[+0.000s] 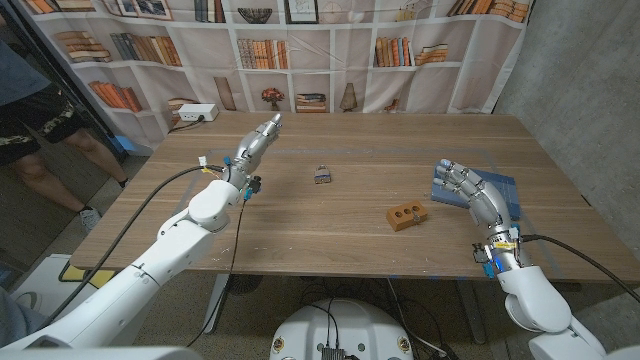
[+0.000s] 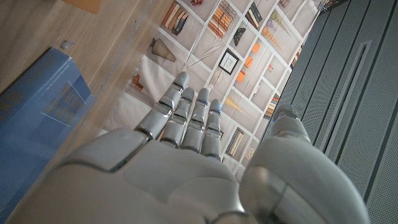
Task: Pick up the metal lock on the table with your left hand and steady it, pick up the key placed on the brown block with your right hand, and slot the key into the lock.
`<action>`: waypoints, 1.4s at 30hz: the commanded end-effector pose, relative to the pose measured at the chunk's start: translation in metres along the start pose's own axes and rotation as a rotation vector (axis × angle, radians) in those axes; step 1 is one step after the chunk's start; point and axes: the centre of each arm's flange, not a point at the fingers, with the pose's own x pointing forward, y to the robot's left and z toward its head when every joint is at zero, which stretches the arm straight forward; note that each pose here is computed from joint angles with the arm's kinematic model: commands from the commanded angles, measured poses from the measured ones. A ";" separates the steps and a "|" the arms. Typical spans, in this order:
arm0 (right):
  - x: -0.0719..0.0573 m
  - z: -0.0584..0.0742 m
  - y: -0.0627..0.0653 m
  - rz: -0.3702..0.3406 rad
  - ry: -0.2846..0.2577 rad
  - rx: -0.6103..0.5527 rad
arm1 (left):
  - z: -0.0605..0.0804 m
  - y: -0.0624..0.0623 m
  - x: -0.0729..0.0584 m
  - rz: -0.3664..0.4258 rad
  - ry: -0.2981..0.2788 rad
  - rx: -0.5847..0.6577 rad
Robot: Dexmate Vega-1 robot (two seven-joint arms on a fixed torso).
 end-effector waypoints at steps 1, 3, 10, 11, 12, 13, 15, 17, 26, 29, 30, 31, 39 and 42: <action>-0.025 0.009 0.018 -0.082 -0.090 -0.217 | 0.009 0.008 0.003 0.019 -0.028 0.013; -0.028 0.009 0.018 -0.091 -0.091 -0.237 | 0.010 0.008 0.004 0.017 -0.031 0.015; -0.042 0.011 0.022 -0.120 -0.068 -0.319 | 0.013 0.009 0.006 0.010 -0.033 0.026; -0.044 0.012 0.023 -0.122 -0.065 -0.335 | 0.014 0.010 0.006 0.011 -0.033 0.027; -0.047 0.012 0.023 -0.126 -0.065 -0.353 | 0.014 0.010 0.006 0.013 -0.034 0.029; -0.049 0.013 0.023 -0.130 -0.064 -0.373 | 0.015 0.011 0.005 0.015 -0.035 0.031; -0.053 0.015 0.023 -0.132 -0.060 -0.409 | 0.016 0.012 0.005 0.019 -0.038 0.033; -0.057 0.016 0.023 -0.130 -0.056 -0.442 | 0.016 0.013 0.004 0.021 -0.042 0.034; -0.066 0.017 0.029 -0.113 -0.044 -0.632 | 0.017 0.014 0.005 0.018 -0.063 0.030; -0.067 0.016 0.031 -0.110 -0.045 -0.694 | 0.018 0.016 0.004 0.024 -0.077 0.033; -0.068 0.015 0.031 -0.109 -0.045 -0.714 | 0.019 0.016 0.004 0.029 -0.080 0.035; -0.069 0.015 0.032 -0.112 -0.045 -0.733 | 0.020 0.017 0.004 0.032 -0.082 0.037; -0.068 0.010 0.034 -0.129 -0.052 -0.860 | 0.027 0.019 0.000 0.043 -0.106 0.036; -0.069 0.005 0.035 -0.117 -0.052 -0.900 | 0.027 0.019 -0.001 0.054 -0.118 0.024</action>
